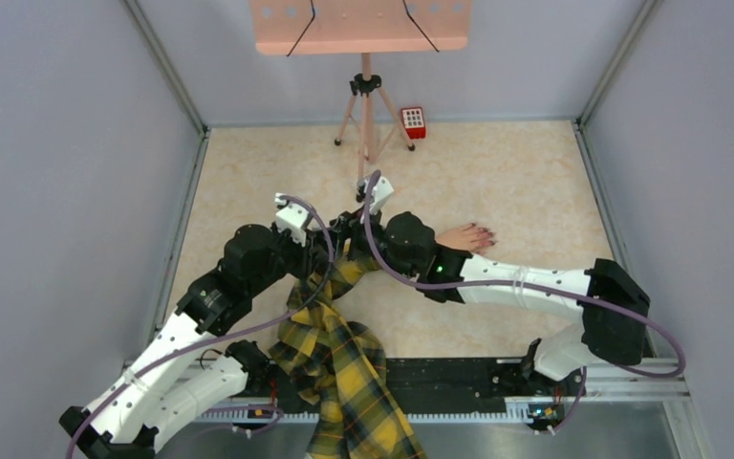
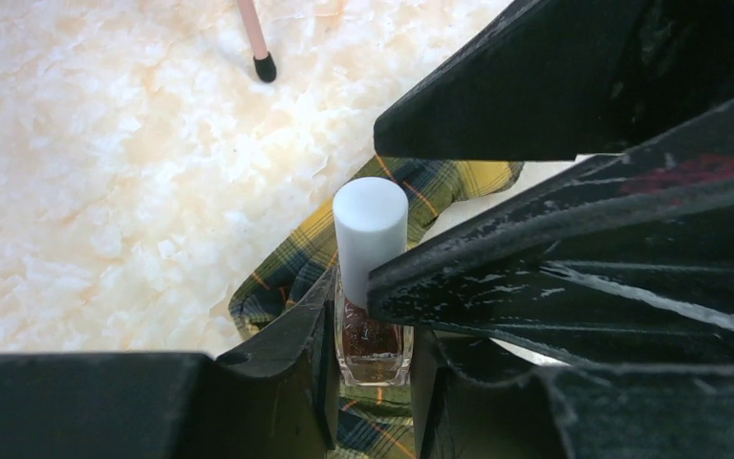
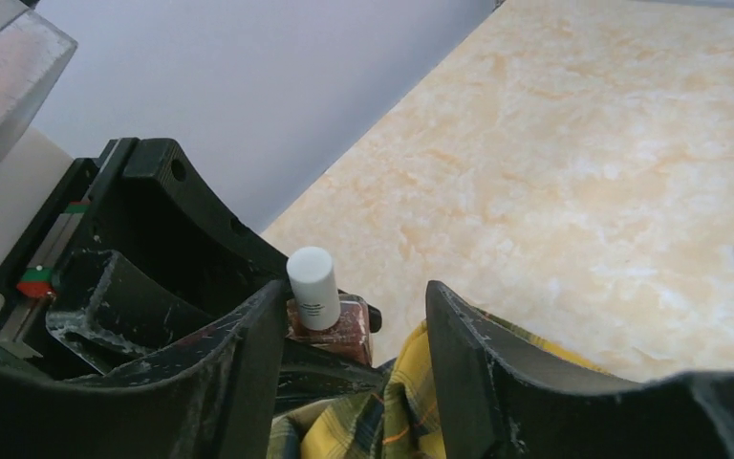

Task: Paint the nails
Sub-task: Screw the nail polish bottle.

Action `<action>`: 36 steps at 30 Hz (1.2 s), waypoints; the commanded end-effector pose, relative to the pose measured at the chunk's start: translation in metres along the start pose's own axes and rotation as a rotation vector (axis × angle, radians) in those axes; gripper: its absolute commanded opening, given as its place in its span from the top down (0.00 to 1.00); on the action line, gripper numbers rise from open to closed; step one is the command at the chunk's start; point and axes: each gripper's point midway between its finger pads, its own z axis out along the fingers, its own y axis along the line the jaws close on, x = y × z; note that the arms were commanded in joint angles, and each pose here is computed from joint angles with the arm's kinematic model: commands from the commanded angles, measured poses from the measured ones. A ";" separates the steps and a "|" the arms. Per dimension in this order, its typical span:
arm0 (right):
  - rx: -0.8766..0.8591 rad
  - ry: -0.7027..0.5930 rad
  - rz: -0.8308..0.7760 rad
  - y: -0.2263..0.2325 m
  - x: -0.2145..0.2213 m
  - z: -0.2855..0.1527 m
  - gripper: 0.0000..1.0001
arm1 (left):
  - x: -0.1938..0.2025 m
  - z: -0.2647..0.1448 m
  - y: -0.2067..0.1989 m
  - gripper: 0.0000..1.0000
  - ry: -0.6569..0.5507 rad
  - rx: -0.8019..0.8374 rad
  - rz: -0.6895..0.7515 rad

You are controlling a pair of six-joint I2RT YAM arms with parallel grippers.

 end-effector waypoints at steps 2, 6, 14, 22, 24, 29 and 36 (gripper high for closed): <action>-0.078 0.016 -0.064 0.020 0.001 -0.026 0.34 | -0.058 -0.001 -0.009 1.00 -0.208 0.047 -0.004; 0.006 -0.003 -0.090 0.001 -0.004 -0.037 0.16 | -0.058 -0.002 -0.009 1.00 -0.211 0.045 -0.007; 0.065 -0.054 -0.082 -0.030 -0.025 -0.074 0.08 | -0.059 -0.002 -0.010 1.00 -0.216 0.053 -0.014; -0.118 -0.135 -0.055 -0.033 -0.039 -0.111 0.06 | -0.057 -0.005 -0.053 1.00 -0.188 0.307 0.018; -0.188 -0.169 -0.065 -0.026 -0.044 -0.122 0.05 | -0.056 -0.013 -0.077 1.00 -0.190 0.457 0.040; -0.336 -0.252 -0.125 0.000 -0.062 -0.151 0.04 | -0.051 -0.045 -0.126 1.00 -0.180 0.804 0.079; -0.540 -0.239 -0.166 0.035 -0.062 -0.162 0.09 | -0.039 -0.074 -0.156 1.00 -0.097 1.093 0.072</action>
